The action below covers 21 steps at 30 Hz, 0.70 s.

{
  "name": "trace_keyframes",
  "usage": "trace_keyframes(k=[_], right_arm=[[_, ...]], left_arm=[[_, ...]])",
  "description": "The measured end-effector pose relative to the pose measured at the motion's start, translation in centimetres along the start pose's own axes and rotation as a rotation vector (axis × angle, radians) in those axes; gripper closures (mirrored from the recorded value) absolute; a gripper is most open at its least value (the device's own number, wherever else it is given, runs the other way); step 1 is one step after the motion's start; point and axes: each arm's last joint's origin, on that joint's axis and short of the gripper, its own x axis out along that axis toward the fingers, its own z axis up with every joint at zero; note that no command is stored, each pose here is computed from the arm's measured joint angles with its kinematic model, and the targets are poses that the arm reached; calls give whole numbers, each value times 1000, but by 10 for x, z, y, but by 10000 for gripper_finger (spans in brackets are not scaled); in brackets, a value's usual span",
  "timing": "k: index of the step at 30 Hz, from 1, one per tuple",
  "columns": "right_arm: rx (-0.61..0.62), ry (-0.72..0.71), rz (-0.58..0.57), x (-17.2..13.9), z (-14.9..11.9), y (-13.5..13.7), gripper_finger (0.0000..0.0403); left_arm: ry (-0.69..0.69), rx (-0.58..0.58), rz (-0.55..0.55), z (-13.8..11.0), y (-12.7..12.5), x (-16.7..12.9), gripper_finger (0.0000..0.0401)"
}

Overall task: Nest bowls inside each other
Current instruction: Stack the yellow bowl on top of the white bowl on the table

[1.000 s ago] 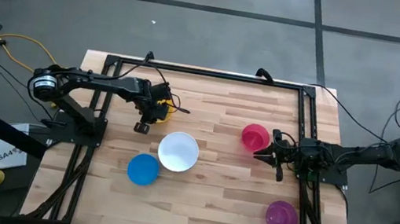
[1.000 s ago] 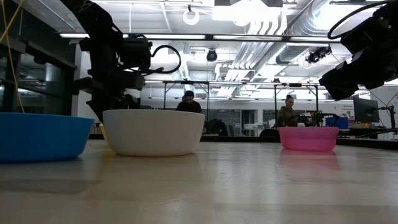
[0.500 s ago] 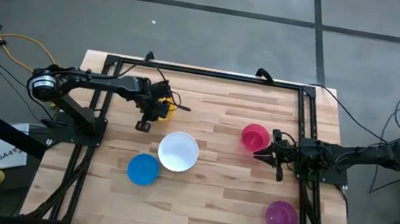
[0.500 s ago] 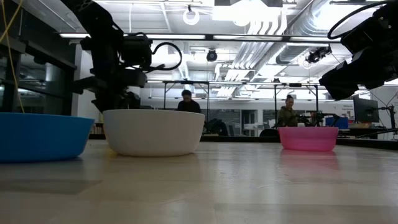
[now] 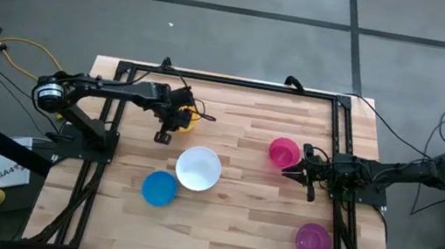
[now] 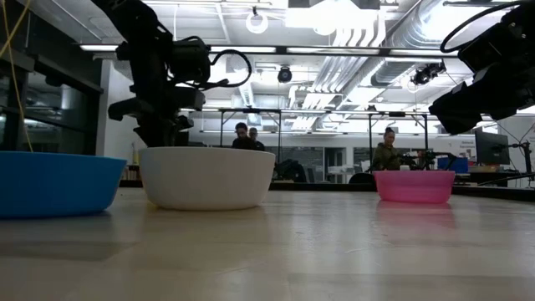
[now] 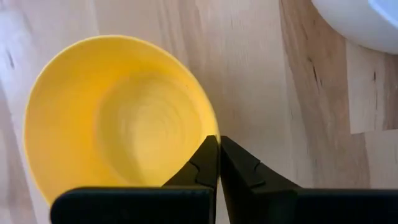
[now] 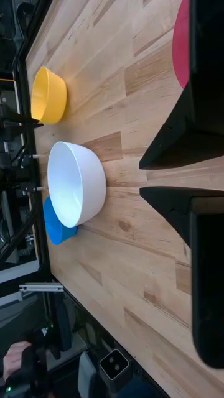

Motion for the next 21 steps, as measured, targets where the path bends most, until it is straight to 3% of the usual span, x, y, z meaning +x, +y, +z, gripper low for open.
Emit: trace_keyframes(k=[11, 21], right_arm=[[0, 0, 0, 0, 0, 0, 355], [0, 0, 0, 0, 0, 0, 355]], left_arm=[[-25, -46, 74, 15, 6, -15, 400], [-53, 12, 160, 45, -10, -37, 401]])
